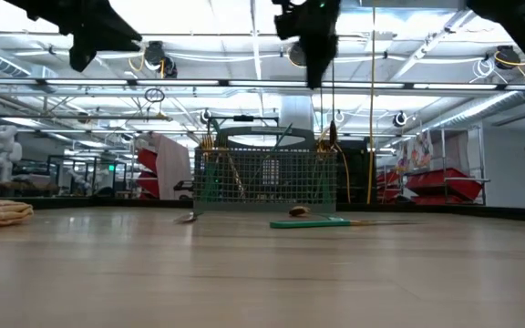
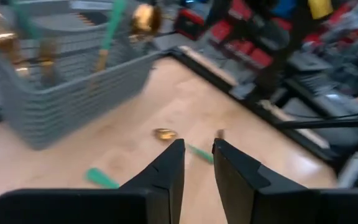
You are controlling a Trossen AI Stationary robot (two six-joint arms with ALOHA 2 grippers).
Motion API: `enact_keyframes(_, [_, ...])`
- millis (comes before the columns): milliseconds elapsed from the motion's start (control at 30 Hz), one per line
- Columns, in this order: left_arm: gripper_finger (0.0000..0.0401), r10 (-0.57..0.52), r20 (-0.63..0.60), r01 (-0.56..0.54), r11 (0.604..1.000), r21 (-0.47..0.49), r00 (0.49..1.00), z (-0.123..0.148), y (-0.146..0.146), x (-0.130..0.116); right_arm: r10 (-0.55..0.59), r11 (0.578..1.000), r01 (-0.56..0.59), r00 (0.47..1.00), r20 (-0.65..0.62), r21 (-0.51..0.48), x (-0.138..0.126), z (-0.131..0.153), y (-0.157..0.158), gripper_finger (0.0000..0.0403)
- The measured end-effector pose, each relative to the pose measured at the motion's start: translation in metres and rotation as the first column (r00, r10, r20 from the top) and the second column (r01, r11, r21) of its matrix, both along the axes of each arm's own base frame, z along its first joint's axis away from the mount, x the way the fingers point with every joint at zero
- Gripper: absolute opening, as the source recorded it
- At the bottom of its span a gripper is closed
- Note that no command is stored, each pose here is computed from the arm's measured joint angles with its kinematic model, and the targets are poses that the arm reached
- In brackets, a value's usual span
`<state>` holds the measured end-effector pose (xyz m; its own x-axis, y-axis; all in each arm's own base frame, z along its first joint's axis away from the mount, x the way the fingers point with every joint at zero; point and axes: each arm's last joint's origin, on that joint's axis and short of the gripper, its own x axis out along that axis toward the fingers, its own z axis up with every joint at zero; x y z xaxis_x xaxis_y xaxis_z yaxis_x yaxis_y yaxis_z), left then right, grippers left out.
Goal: Sort silverware
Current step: Put the green knife into the silverware basket
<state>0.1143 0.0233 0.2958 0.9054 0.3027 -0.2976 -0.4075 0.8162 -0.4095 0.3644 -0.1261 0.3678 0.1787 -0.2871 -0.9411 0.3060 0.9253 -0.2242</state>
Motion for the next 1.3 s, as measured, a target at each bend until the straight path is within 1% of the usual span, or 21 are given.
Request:
enact_keyframes(33, [0.0090, -0.026, 0.019, 0.026, 1.000, -0.008, 0.999, 0.002, -0.001, 0.001, -0.001, 0.996, 0.000, 1.000, 0.010, 0.085, 0.000, -0.001, 0.007, 0.0180])
enact_keyframes(100, [0.0090, -0.077, 0.041, 0.078, 0.997, -0.025, 0.996, 0.003, -0.002, 0.002, 0.050, 0.984, -0.058, 0.997, 0.055, 0.169, 0.003, -0.002, 0.023, 0.0180])
enact_keyframes(167, [0.0090, -0.118, 0.049, 0.120, 0.992, -0.047, 0.992, 0.003, -0.003, 0.004, 0.164, 0.960, -0.173, 0.985, 0.058, 0.221, 0.007, -0.005, 0.049, 0.0180])
enact_keyframes(233, [0.0090, -0.144, 0.050, 0.147, 0.987, -0.063, 0.988, 0.003, -0.004, 0.004, 0.267, 0.933, -0.261, 0.964, 0.007, 0.247, 0.008, -0.014, 0.071, 0.0180])
enact_keyframes(267, [0.0090, -0.157, 0.046, 0.160, 0.985, -0.068, 0.987, 0.002, -0.004, 0.005, 0.306, 0.922, -0.289, 0.952, -0.027, 0.257, 0.009, -0.023, 0.080, 0.0180])
enact_keyframes(300, [0.0090, -0.168, 0.045, 0.171, 0.983, -0.072, 0.985, 0.002, -0.004, 0.006, 0.343, 0.910, -0.318, 0.938, -0.052, 0.265, 0.010, -0.032, 0.087, 0.0180])
enact_keyframes(400, [0.0090, -0.180, 0.040, 0.182, 0.980, -0.078, 0.983, 0.001, -0.005, 0.007, 0.452, 0.869, -0.423, 0.890, -0.064, 0.256, 0.019, -0.061, 0.111, 0.0180])
enact_keyframes(500, [0.0090, -0.181, 0.032, 0.183, 0.980, -0.080, 0.983, 0.001, -0.005, 0.008, 0.550, 0.816, -0.505, 0.828, -0.110, 0.281, 0.018, -0.088, 0.134, 0.0180])
enact_keyframes(567, [0.0090, -0.182, 0.028, 0.183, 0.980, -0.078, 0.983, 0.000, -0.004, 0.008, 0.599, 0.786, -0.555, 0.793, -0.113, 0.272, 0.019, -0.110, 0.145, 0.0180])
enact_keyframes(667, [0.0090, -0.183, 0.016, 0.184, 0.980, -0.078, 0.983, -0.001, -0.004, 0.009, 0.656, 0.743, -0.618, 0.747, -0.102, 0.255, 0.020, -0.137, 0.159, 0.0180])
enact_keyframes(800, [0.0090, -0.183, 0.006, 0.183, 0.980, -0.080, 0.983, -0.002, -0.004, 0.011, 0.705, 0.697, -0.688, 0.708, -0.021, 0.204, 0.026, -0.156, 0.172, 0.0180])
enact_keyframes(967, [0.0090, -0.183, 0.001, 0.183, 0.980, -0.081, 0.983, -0.002, -0.004, 0.011, 0.713, 0.690, -0.705, 0.701, 0.015, 0.165, 0.028, -0.169, 0.173, 0.0180])
enact_keyframes(1033, [0.0090, -0.183, 0.001, 0.183, 0.980, -0.081, 0.983, -0.002, -0.004, 0.011, 0.709, 0.694, -0.699, 0.705, 0.005, 0.173, 0.026, -0.179, 0.170, 0.0180])
enact_keyframes(1133, [0.0090, -0.183, 0.001, 0.182, 0.980, -0.082, 0.983, -0.002, -0.004, 0.011, 0.682, 0.717, -0.666, 0.731, -0.015, 0.205, 0.025, -0.192, 0.164, 0.0180])
enact_keyframes(1300, [0.0090, -0.182, -0.002, 0.181, 0.980, -0.084, 0.983, -0.003, -0.004, 0.011, 0.674, 0.726, -0.642, 0.735, -0.071, 0.248, 0.024, -0.215, 0.158, 0.0180])
